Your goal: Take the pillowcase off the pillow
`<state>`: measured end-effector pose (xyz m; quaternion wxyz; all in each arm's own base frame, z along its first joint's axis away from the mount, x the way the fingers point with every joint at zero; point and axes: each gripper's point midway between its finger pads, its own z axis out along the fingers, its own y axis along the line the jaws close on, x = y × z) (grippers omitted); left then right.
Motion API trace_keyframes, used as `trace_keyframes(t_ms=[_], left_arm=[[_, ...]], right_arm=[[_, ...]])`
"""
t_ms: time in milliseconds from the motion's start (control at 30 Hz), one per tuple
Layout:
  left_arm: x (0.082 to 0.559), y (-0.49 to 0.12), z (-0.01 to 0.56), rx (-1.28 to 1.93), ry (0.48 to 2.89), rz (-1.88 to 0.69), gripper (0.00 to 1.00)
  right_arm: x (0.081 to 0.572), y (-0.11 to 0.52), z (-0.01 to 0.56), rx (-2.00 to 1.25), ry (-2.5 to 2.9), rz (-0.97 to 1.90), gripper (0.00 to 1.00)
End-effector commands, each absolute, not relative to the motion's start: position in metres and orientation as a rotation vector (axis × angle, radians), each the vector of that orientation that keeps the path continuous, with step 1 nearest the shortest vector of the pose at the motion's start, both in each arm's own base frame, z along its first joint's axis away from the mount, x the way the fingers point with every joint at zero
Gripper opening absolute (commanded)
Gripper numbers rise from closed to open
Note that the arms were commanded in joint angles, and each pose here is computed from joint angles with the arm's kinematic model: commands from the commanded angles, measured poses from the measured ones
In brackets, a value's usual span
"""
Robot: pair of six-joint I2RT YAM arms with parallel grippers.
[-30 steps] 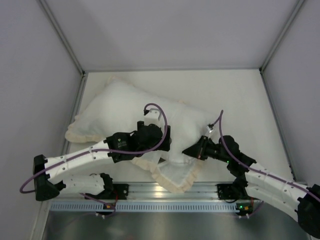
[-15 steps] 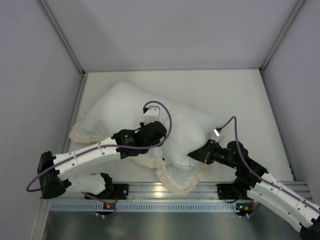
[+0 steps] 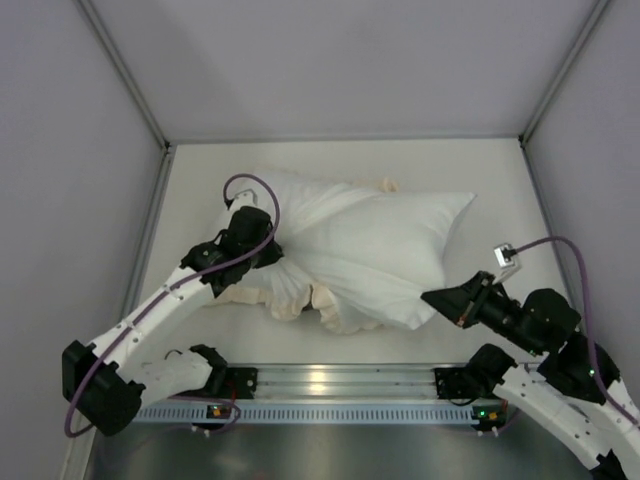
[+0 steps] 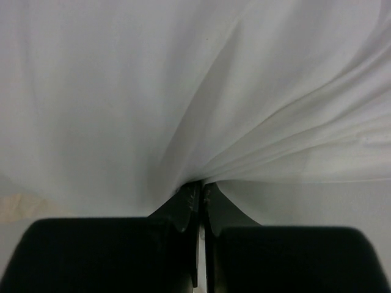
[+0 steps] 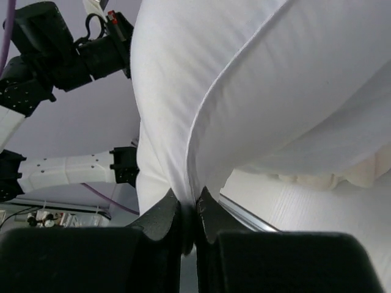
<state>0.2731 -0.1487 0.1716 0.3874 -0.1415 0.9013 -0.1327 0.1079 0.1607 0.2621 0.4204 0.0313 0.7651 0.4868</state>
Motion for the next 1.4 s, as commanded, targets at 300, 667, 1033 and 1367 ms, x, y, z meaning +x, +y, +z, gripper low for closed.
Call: trace_keyframes(t_ms=[300, 667, 1033, 1367], left_arm=[[0.253, -0.125, 0.21, -0.341, 2.243, -0.417, 0.94], [0.209, -0.181, 0.313, -0.068, 2.103, -0.939, 0.95], [0.172, -0.266, 0.267, 0.14, 2.252, -0.81, 0.7], [0.203, -0.199, 0.147, -0.148, 2.361, -0.17, 0.51]], right_arm=[[0.098, 0.168, 0.269, -0.02, 1.896, 1.27, 0.0], [0.152, 0.148, 0.221, 0.231, 2.024, 0.916, 0.99], [0.194, 0.189, 0.178, 0.174, 2.147, 0.825, 0.95], [0.086, 0.311, 0.133, -0.571, 2.267, 1.218, 0.84]])
